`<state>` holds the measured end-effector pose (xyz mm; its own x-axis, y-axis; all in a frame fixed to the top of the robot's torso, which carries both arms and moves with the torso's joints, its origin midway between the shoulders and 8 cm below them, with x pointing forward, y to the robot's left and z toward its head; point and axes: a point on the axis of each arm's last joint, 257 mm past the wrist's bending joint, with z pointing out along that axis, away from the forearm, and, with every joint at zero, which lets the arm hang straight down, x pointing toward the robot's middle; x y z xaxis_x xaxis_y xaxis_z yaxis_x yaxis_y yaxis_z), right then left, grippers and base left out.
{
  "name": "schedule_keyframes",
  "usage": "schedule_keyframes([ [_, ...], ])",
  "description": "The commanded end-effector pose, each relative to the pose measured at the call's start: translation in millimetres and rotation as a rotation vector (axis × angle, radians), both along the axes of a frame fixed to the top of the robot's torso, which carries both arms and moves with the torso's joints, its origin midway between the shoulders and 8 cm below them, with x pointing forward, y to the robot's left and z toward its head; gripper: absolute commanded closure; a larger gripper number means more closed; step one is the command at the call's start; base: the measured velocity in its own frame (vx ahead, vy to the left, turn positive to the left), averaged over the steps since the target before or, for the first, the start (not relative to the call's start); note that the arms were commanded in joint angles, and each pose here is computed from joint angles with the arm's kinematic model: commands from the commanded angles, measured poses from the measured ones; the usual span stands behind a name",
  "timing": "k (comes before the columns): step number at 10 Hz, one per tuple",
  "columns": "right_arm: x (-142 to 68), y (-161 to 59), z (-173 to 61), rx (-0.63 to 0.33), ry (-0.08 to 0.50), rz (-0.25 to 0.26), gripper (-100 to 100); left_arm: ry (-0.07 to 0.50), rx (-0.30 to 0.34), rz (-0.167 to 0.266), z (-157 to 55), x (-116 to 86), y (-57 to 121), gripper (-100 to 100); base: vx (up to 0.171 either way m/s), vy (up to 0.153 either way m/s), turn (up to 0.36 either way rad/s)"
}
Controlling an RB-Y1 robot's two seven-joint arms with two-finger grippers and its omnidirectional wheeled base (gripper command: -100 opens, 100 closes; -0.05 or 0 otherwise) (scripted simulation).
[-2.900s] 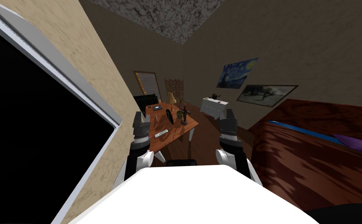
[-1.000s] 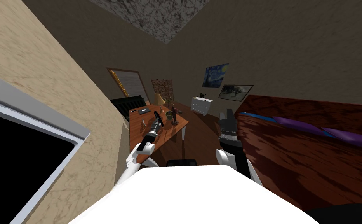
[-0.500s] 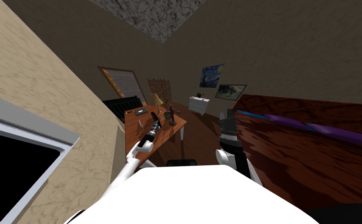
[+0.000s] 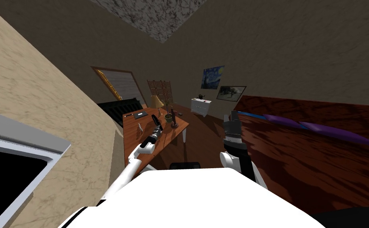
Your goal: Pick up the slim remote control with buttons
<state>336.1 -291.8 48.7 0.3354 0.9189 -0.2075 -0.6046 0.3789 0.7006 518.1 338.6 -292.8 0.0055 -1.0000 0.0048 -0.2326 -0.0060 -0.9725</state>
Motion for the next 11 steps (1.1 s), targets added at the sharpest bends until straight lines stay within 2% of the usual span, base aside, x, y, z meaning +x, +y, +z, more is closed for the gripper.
schedule_keyframes([
  [1,0,0,0,0.0,0.0,0.0,0,0.022,-0.002,0.006,-4,0,2.2,-100,0.0,0.0,0.0],
  [2,0,0,0,0.0,0.0,0.0,0,0.086,-0.016,0.035,-23,0,20.1,-100,-0.002,-0.007,-0.126],
  [3,0,0,0,0.0,0.0,0.0,0,0.102,-0.016,0.038,-27,-1,20.9,-100,-0.002,-0.003,-0.086],
  [4,0,0,0,0.0,0.0,0.0,0,0.145,-0.032,0.062,-35,0,35.2,-100,-0.002,-0.003,-0.114],
  [7,0,0,0,0.0,0.0,0.0,0,0.255,-0.048,0.112,-67,-10,60.1,-100,0.0,0.001,-0.099],
  [8,0,0,0,0.0,0.0,0.0,0,0.257,-0.048,0.113,-68,-10,60.5,-100,0.0,0.002,0.02],
  [9,0,0,0,0.0,0.0,0.0,0,0.313,-0.066,0.147,-79,-14,77.1,-100,0.001,-0.001,-0.136],
  [10,0,0,0,0.0,0.0,0.0,0,0.331,-0.066,0.155,-86,-18,80.6,-100,0.0,0.005,-0.082],
  [11,0,0,0,0.0,0.0,0.0,0,0.374,-0.087,0.189,-93,-21,96.5,-100,0.0,0.005,-0.123],
])
